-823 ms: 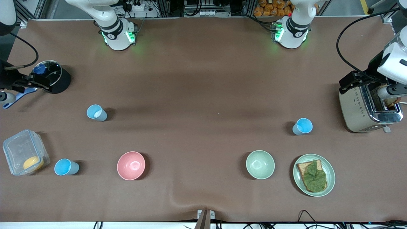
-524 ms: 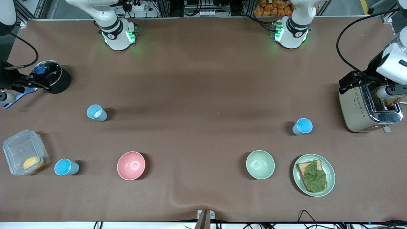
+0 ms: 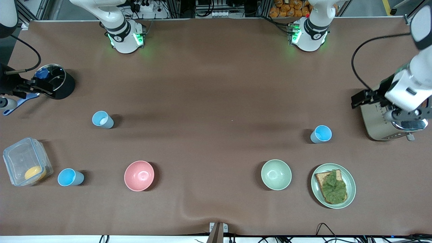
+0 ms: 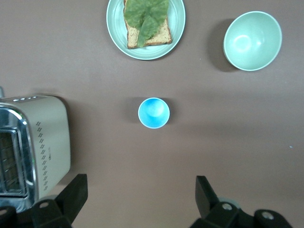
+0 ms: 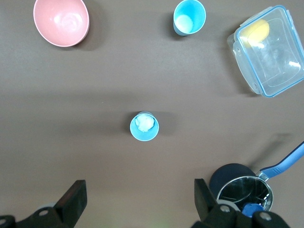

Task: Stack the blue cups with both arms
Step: 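Reach the right gripper and the left gripper toward two blue cups, then lower both grippers around the blue cups and close them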

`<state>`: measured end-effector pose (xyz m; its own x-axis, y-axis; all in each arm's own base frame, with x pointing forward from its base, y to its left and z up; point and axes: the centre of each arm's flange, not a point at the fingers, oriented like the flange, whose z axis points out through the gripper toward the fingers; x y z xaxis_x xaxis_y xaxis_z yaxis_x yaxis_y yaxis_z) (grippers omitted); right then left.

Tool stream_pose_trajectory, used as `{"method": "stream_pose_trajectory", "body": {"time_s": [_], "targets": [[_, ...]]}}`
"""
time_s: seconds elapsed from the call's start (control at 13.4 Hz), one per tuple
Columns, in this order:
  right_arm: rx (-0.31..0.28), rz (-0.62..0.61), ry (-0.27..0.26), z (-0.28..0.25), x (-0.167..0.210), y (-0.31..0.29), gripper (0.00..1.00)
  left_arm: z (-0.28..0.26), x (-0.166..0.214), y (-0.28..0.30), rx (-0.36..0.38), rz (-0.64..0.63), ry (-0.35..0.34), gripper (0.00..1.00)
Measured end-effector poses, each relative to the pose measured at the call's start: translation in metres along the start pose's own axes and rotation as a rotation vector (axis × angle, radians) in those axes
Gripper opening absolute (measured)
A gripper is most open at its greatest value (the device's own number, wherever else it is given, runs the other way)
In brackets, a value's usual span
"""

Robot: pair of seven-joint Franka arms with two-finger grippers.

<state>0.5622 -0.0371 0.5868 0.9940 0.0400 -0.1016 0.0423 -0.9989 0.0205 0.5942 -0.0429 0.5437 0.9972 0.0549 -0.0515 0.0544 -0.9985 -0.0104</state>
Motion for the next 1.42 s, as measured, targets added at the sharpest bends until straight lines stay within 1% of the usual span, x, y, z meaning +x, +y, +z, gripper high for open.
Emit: {"method": "stream_pose_trajectory", "body": {"time_s": [0.15, 0.3, 0.37, 0.67, 0.75, 0.82, 0.97, 1.12, 1.42], "targets": [[0.001, 0.0, -0.01, 0.004, 0.001, 0.0, 1.0, 0.039, 0.008, -0.013, -0.007, -0.02, -0.002, 1.0], [0.002, -0.002, -0.038, 0.017, 0.006, 0.0, 1.0, 0.075, 0.007, -0.013, -0.009, -0.02, -0.004, 1.0], [0.002, -0.006, -0.058, 0.026, 0.01, -0.002, 1.0, 0.092, 0.006, -0.011, -0.011, -0.015, 0.009, 1.0], [0.003, -0.026, -0.176, 0.093, 0.037, -0.013, 1.0, 0.16, -0.005, -0.011, -0.022, -0.012, 0.072, 1.0], [0.003, -0.026, -0.188, 0.112, 0.044, -0.013, 1.0, 0.176, -0.009, -0.013, -0.025, -0.015, 0.086, 1.0], [0.001, -0.027, -0.176, 0.134, 0.052, -0.014, 1.0, 0.191, -0.013, -0.017, -0.03, -0.021, 0.102, 1.0], [-0.003, -0.031, -0.14, 0.189, 0.056, -0.015, 1.0, 0.218, -0.019, -0.021, -0.039, -0.028, 0.104, 1.0], [-0.002, -0.035, -0.145, 0.233, 0.049, -0.017, 1.0, 0.237, -0.018, -0.022, -0.05, -0.031, 0.095, 1.0], [0.0, -0.04, -0.166, 0.266, 0.036, -0.02, 1.0, 0.282, -0.01, -0.02, -0.082, -0.028, 0.1, 1.0]]}}
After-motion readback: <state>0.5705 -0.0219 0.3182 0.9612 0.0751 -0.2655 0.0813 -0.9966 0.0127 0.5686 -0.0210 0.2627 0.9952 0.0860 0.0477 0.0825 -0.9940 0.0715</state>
